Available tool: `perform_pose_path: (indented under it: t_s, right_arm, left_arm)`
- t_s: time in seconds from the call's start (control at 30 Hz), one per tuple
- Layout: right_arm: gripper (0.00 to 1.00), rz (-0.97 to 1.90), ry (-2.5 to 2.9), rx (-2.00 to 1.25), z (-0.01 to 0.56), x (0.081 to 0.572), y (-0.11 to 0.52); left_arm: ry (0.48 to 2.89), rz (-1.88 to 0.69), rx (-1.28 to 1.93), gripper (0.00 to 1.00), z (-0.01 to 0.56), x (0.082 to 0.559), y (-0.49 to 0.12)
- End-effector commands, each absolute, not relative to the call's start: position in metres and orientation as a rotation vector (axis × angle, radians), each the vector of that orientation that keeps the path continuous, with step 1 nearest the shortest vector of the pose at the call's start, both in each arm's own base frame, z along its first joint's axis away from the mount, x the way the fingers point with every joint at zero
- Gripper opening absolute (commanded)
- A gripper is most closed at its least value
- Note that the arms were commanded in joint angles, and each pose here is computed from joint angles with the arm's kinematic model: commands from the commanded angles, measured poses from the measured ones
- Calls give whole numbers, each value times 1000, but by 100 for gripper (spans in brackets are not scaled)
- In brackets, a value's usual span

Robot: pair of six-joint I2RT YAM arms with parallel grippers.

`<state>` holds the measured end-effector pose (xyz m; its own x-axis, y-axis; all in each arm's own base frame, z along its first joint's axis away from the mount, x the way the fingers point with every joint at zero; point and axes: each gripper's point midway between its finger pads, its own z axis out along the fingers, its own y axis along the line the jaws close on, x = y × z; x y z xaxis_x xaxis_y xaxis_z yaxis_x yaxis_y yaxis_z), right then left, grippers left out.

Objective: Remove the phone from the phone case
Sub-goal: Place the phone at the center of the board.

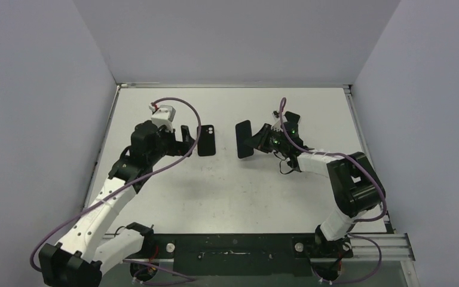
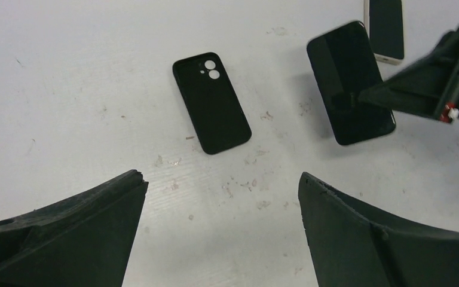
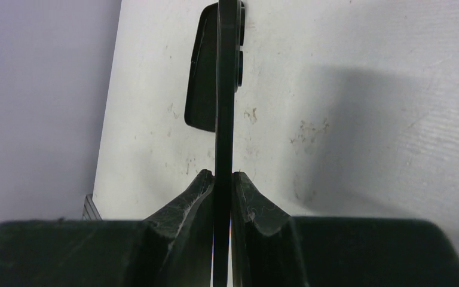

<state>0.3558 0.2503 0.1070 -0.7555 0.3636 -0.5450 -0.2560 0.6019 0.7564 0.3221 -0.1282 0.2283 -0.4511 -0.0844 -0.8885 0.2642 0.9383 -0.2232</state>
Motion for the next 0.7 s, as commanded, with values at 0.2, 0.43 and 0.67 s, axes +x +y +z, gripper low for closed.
perform_pose_path:
  t_s: [0.2, 0.43, 0.67]
  right_arm:
    - [0, 1250, 2004, 101, 128, 421, 290]
    - [0, 1313, 2046, 107, 98, 437, 321]
    - [5, 1358, 2099, 99, 74, 441, 341]
  left_arm:
    - [1857, -211, 127, 97, 253, 281, -98]
    - [1850, -201, 152, 97, 254, 277, -102]
    - [1843, -215, 161, 97, 255, 275, -106]
